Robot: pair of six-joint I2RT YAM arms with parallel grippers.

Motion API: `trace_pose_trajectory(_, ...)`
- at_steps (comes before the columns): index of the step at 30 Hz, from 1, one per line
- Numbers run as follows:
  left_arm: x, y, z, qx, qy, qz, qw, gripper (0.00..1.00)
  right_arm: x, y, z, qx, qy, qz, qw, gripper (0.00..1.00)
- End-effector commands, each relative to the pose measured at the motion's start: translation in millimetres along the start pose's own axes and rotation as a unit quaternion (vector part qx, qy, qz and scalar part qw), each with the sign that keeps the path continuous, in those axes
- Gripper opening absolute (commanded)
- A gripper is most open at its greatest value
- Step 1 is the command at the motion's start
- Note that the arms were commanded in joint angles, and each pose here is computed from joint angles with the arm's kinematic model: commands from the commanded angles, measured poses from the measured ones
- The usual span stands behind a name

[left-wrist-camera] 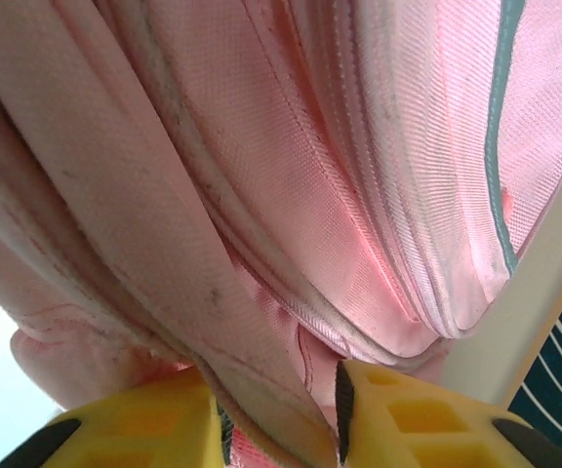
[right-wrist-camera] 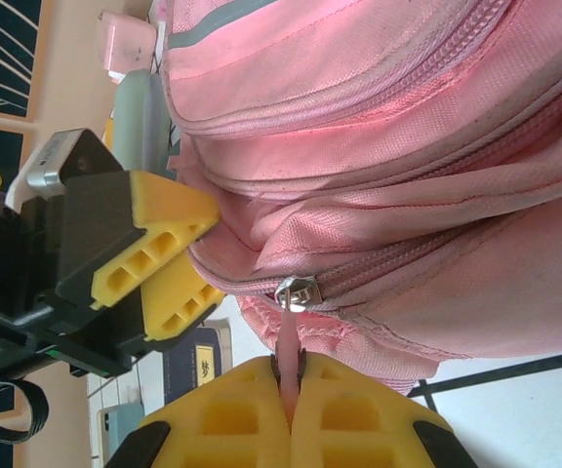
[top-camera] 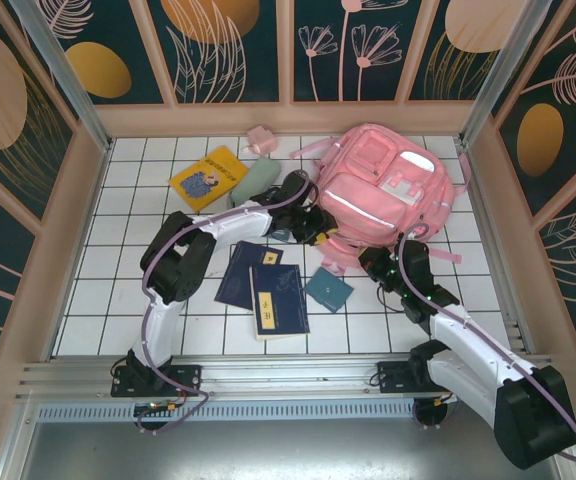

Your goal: Pack the student bag

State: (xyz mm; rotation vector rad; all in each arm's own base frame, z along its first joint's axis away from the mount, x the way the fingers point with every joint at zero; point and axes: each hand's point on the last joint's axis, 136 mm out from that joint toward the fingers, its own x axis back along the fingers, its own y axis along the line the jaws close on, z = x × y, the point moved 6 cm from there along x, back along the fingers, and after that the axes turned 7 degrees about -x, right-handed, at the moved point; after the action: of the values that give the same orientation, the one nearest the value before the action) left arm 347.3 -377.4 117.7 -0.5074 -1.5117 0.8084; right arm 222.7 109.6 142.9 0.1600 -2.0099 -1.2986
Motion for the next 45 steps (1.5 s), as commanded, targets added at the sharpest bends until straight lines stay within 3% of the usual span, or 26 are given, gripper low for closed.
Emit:
trace_pose_trajectory(1, -5, -9, -4, 0.0, 0.001, 0.02, 1.0, 0.17, 5, 26, -6, 0.035, -0.011, -0.04, 0.999, 0.0)
trace_pose_trajectory(4, 8, -13, -9, -0.007, -0.02, 0.021, 1.0, 0.0, 7, 20, -7, 0.05, -0.019, -0.018, 0.998, 0.0)
trace_pose_trajectory(16, 68, 7, -38, 0.04, -0.094, 0.03, 0.994, 0.0, 20, -11, -21, 0.033, -0.082, 0.045, 0.995, 0.0)
trace_pose_trajectory(29, 80, 15, -39, 0.042, -0.105, 0.029, 0.993, 0.0, 31, -22, -60, 0.026, -0.136, 0.067, 0.988, 0.0)
trace_pose_trajectory(40, 85, 12, -41, 0.04, -0.108, 0.034, 0.993, 0.0, 44, -50, -104, 0.015, -0.238, 0.172, 0.956, 0.0)
trace_pose_trajectory(45, 84, 13, -41, 0.037, -0.106, 0.034, 0.993, 0.0, 47, -54, -118, 0.016, -0.272, 0.185, 0.944, 0.0)
